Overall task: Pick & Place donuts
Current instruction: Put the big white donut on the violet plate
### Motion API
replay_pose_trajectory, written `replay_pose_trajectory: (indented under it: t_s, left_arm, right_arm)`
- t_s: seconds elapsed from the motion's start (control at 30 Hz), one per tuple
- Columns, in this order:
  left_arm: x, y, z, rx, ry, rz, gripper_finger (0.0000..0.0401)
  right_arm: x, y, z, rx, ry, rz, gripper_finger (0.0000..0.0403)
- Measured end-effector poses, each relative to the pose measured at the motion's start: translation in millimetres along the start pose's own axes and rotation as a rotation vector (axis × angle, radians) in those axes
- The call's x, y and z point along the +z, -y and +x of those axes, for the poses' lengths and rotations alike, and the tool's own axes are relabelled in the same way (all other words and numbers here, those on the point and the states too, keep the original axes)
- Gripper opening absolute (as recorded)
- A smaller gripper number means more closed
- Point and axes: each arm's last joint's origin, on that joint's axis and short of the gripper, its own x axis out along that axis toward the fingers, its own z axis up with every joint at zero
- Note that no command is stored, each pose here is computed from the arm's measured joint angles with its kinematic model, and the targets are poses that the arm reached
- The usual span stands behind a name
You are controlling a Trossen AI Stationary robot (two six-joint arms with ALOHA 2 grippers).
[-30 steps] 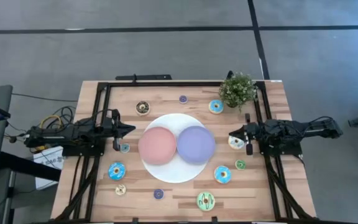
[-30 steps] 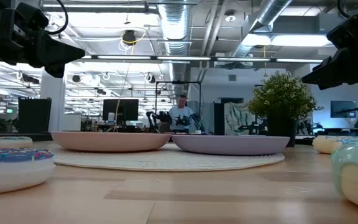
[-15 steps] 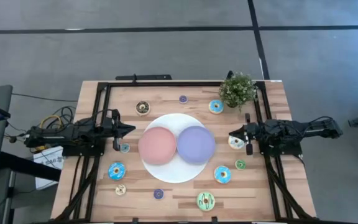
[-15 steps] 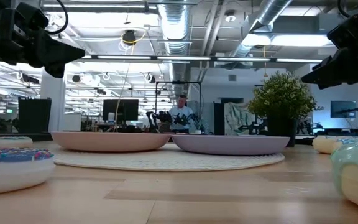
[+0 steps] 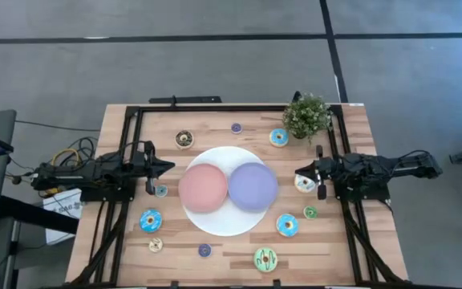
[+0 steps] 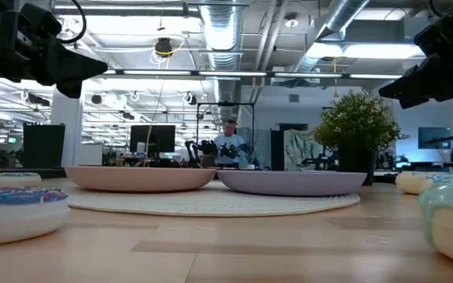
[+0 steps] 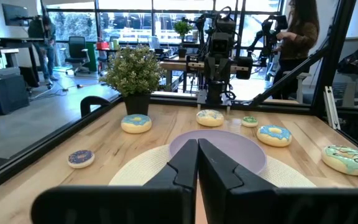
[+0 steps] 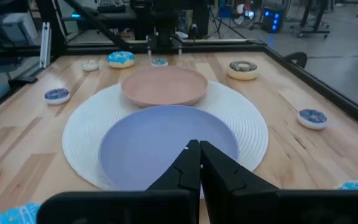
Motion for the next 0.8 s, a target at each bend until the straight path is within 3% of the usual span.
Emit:
replay_pose_trajectory:
  t_s: [0.53,0.8]
  left_arm:
    - [-0.1,0.0,0.0,0.000,0.000,0.000,0.0004]
    - [0.0,0.0,0.0,0.000,0.000,0.000,0.0004]
  right_arm:
    - [6.5,0.5,-0.2,-0.014,0.066,-0.037,0.0000]
    - [8.4,4.4,-0.6,-0.147,0.081,-0.025,0.0000]
